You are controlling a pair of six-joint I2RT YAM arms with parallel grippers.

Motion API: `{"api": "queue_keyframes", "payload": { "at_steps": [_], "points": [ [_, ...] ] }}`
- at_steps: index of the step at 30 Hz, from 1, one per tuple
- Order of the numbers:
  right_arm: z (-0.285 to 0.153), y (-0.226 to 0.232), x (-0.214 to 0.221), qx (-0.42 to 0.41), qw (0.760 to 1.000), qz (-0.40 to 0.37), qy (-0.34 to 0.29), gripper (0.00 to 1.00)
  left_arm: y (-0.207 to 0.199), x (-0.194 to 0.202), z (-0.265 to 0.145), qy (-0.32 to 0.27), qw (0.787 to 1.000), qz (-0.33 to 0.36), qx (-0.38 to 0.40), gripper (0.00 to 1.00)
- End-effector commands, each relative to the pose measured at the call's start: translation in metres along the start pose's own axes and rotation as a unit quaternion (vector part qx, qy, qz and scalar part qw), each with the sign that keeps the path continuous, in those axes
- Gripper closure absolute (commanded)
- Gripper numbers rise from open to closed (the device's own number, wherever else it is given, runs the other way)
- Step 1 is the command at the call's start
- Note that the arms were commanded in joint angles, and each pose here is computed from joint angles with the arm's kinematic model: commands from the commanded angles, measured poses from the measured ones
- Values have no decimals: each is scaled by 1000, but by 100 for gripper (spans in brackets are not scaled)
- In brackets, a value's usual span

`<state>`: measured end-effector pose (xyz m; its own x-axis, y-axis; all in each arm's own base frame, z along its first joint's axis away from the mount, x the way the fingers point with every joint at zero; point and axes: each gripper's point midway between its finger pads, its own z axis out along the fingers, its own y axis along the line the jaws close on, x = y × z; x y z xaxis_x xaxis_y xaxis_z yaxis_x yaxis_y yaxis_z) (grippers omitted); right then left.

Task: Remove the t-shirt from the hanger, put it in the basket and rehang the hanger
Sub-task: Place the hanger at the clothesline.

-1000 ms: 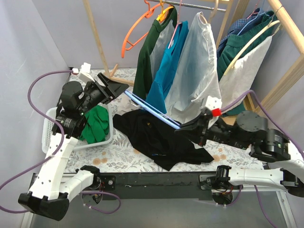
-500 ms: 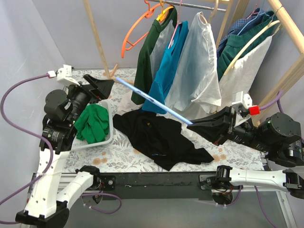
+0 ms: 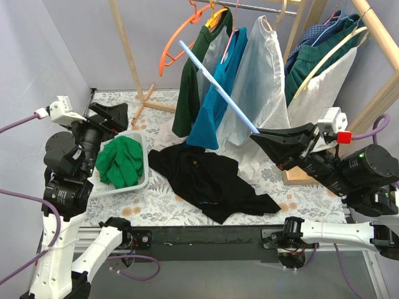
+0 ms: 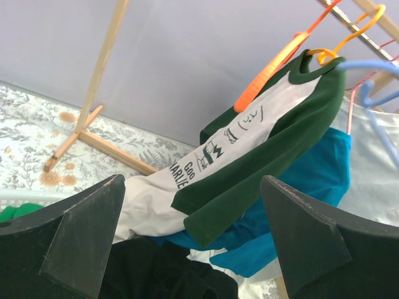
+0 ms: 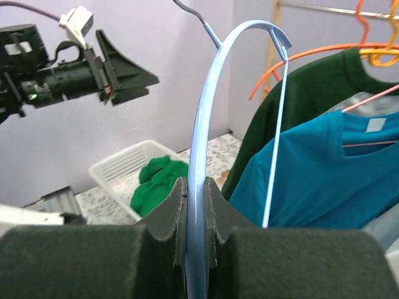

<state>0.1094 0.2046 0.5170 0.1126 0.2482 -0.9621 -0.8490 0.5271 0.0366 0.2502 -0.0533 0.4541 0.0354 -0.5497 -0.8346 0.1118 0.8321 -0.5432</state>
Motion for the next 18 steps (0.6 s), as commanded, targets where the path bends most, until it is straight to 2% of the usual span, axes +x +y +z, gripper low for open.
{"api": "queue_keyframes", "payload": {
  "at_steps": [1, 4, 18],
  "points": [
    [-5, -32, -57, 81, 989, -7, -120, 99, 10, 3, 1, 9, 1000, 18, -23, 9],
    [-8, -44, -61, 114, 984, -5, -137, 99, 11, 3, 1, 9, 999, 21, -26, 9],
    [-34, -83, -40, 217, 970, -20, -109, 99, 15, 17, 6, 25, 999, 22, -27, 8]
  ]
}}
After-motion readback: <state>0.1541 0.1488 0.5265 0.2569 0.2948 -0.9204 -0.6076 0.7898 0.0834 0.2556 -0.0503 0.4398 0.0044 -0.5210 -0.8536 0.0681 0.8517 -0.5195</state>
